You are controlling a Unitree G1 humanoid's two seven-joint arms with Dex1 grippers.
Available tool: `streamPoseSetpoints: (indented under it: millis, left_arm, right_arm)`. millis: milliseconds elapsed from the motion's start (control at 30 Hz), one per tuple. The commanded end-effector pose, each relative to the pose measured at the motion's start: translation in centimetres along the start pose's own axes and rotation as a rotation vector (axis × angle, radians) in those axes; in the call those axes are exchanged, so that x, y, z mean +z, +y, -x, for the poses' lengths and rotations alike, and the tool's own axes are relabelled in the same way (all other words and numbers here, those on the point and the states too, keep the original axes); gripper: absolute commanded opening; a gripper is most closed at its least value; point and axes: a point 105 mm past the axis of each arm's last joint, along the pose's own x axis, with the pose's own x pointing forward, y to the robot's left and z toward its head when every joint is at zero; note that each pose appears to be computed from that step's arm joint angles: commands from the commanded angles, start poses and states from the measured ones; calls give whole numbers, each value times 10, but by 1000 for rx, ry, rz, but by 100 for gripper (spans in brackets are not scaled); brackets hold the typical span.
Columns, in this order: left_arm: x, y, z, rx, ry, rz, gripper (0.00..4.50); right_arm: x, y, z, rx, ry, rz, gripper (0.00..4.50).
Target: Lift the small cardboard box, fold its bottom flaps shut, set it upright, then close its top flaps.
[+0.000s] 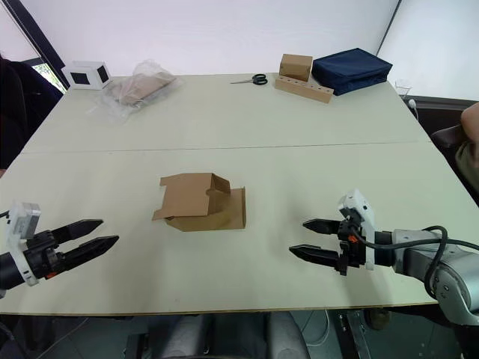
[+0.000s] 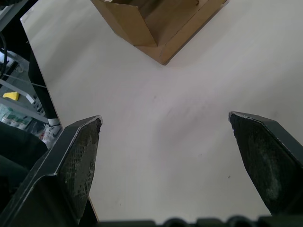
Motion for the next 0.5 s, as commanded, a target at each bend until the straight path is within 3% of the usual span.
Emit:
streamPoseSetpoints:
  millis: [33,500]
  left_arm:
    - [3,-2,2,-9,-15,-7,447]
    - [7,1,4,-21,-38,13,447]
  right_arm:
    - [7,6,-1,19,-24,37,450]
    - [12,4,-2,4,-46,62,450]
